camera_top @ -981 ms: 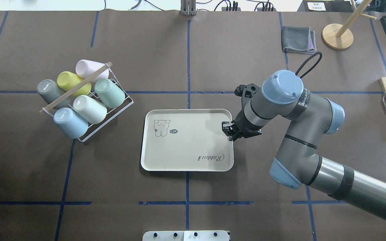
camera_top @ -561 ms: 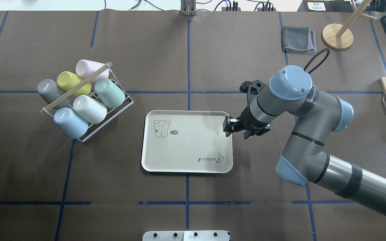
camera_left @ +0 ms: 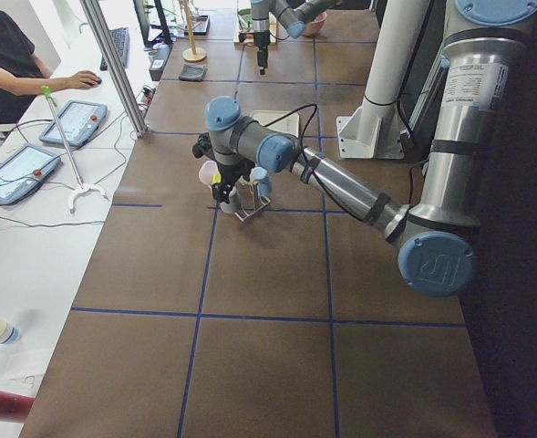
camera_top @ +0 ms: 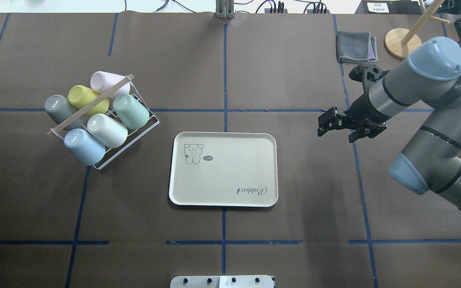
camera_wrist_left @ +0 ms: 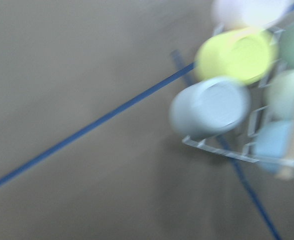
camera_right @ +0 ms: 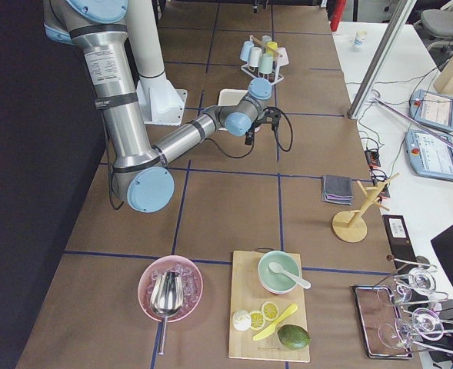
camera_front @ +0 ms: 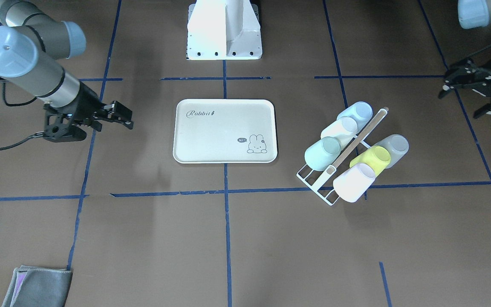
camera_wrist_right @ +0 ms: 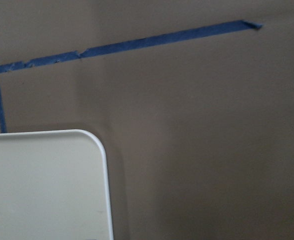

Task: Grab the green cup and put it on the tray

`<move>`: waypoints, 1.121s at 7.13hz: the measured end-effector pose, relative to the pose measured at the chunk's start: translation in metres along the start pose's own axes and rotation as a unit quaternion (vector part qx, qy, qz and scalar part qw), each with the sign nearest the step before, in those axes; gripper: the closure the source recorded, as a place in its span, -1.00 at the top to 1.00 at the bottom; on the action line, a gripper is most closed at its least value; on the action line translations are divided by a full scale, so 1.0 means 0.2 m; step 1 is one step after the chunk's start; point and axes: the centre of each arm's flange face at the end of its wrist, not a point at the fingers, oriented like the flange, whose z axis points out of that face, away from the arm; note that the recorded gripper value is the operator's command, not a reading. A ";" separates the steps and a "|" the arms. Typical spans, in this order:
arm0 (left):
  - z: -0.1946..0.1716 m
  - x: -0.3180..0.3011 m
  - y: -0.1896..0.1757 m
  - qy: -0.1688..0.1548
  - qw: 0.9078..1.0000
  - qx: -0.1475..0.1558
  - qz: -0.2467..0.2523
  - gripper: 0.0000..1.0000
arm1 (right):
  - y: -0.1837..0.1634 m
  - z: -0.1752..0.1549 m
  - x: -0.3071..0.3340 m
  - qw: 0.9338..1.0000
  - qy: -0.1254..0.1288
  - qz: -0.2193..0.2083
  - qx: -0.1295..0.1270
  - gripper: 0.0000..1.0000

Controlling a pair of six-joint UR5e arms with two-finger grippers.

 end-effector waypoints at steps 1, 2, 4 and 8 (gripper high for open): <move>-0.03 0.21 -0.16 -0.001 0.999 0.016 0.038 1.00 | -0.03 -0.06 0.10 1.000 0.002 -0.008 0.005 0.98; -0.04 0.40 -0.31 0.001 0.997 0.029 0.064 1.00 | -0.04 -0.09 0.19 1.000 0.004 -0.016 0.008 0.98; -0.01 0.75 -0.53 -0.032 0.991 0.054 0.117 1.00 | -0.04 -0.17 0.31 0.999 0.008 -0.032 0.019 0.98; 0.57 1.45 -0.58 -0.206 0.927 0.018 0.314 1.00 | 0.02 -0.32 0.55 0.998 0.018 -0.045 0.036 0.98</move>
